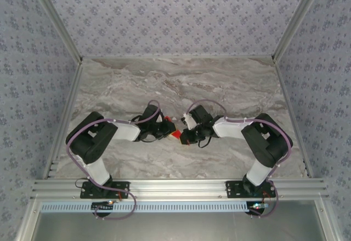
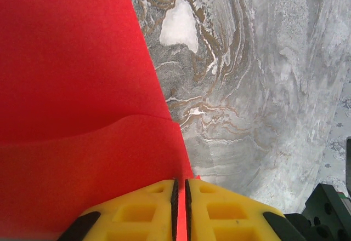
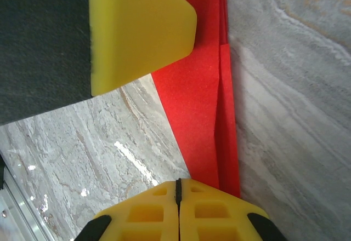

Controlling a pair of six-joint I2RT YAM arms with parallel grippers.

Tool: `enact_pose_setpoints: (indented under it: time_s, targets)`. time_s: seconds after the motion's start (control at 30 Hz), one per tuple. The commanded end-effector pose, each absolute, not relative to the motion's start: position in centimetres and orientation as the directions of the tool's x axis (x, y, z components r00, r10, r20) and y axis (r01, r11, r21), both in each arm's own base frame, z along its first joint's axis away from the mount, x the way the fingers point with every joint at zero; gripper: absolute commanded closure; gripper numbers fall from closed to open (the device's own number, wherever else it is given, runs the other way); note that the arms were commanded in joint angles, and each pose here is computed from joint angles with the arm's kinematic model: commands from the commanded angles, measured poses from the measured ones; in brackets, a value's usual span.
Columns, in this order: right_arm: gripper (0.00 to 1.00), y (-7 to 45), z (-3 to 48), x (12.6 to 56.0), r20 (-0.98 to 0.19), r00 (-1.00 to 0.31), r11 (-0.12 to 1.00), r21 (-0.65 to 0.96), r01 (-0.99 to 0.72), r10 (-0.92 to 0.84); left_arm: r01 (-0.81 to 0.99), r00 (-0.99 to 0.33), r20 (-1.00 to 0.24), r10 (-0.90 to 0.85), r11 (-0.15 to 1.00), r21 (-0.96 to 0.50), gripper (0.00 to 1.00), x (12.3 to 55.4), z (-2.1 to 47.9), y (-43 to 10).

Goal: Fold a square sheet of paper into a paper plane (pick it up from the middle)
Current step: Fold the wing for the fifth time at the center of the table.

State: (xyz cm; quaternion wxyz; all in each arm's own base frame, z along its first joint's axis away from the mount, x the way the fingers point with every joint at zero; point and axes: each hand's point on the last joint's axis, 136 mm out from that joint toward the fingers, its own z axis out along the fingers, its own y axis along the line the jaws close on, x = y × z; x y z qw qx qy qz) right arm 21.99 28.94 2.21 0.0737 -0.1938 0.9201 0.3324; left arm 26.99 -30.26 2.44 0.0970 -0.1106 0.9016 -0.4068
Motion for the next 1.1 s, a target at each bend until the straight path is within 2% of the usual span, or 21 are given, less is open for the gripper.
enact_pose_setpoints:
  time_s: [0.0, 0.2, 0.7, 0.93, 1.07]
  targets:
    - [0.94, 28.1, 2.4, 21.9, -0.251, -0.921, 0.724, 0.57, -0.39, -0.298, -0.128, -0.961, -0.08, -0.264, 0.682, -0.72, 0.84, 26.6, 1.4, -29.9]
    - [0.93, 27.6, 2.9, 22.0, -0.272, -0.913, 0.724, 0.557, -0.407, -0.304, -0.13, -0.962, -0.081, -0.26, 0.701, -0.701, 0.84, 26.5, 1.1, -29.6]
    - [0.92, 26.4, 1.1, 22.0, -0.227, -0.927, 0.761, 0.531, -0.374, -0.298, -0.141, -0.964, -0.08, -0.254, 0.74, -0.657, 0.84, 26.3, 0.4, -29.0]
    - [0.92, 27.8, 3.6, 21.4, -0.29, -0.898, 0.692, 0.572, -0.441, -0.331, -0.14, -0.964, -0.08, -0.253, 0.742, -0.655, 0.84, 26.4, 0.5, -29.0]
    - [0.92, 28.2, 3.1, 20.8, -0.281, -0.89, 0.681, 0.572, -0.456, -0.36, -0.138, -0.964, -0.082, -0.251, 0.742, -0.656, 0.84, 26.5, 0.6, -29.1]
